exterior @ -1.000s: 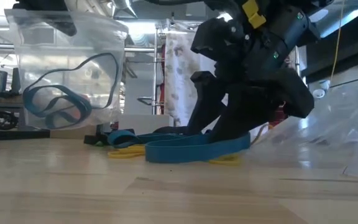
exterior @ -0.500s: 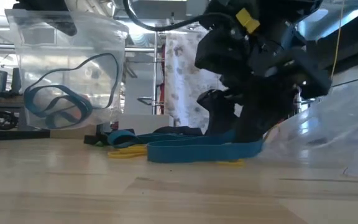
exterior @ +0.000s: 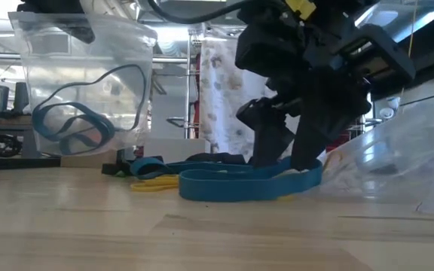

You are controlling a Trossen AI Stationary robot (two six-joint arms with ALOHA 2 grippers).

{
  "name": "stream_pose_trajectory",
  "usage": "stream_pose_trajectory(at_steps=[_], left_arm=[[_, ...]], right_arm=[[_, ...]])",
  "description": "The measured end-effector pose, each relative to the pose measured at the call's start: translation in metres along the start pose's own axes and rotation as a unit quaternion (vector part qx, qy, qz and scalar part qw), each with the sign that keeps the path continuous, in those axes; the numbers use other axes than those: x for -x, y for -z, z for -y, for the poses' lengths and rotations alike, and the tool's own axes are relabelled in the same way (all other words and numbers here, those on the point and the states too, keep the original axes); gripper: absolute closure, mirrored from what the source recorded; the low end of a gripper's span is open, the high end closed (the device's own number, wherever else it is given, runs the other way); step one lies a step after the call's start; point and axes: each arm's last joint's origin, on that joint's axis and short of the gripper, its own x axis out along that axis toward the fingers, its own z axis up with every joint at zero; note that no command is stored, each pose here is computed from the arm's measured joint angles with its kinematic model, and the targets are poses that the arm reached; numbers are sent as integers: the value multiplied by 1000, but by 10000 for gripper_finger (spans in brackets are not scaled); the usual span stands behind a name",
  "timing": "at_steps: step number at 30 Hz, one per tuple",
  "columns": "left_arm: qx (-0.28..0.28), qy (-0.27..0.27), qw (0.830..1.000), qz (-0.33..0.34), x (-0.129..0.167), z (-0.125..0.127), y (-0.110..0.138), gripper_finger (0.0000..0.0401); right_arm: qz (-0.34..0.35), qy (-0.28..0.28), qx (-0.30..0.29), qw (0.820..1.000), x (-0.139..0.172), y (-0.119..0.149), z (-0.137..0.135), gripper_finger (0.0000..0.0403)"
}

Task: Sort rubber bands
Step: Put the blue rubber band into the transparent zip bag

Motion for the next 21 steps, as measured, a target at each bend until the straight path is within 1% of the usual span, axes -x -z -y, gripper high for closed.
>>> stream_pose_trajectory(at_steps=[5, 10, 12, 14, 17, 21], left_arm=[[0, 0, 1000, 0, 0, 0, 0, 401], [-1, -2, 1000, 4, 0, 0, 0, 401], [-1, -3, 1000, 6, 0, 0, 0, 401], [1, -3, 1000, 6, 0, 0, 0, 401], [1, -3, 1000, 6, 0, 0, 0, 401], [2, -2, 1000, 6, 0, 0, 0, 401]], right_arm=[[-3, 17, 22, 1000, -4, -1, -14, 155], [-24, 101, 59, 993, -14, 2, -23, 155], [-24, 116, 65, 991, -14, 2, -24, 155], [-23, 119, 66, 990, -14, 2, -24, 161], [-22, 114, 63, 991, -14, 1, -24, 192], [-14, 112, 64, 992, -12, -4, -25, 254]])
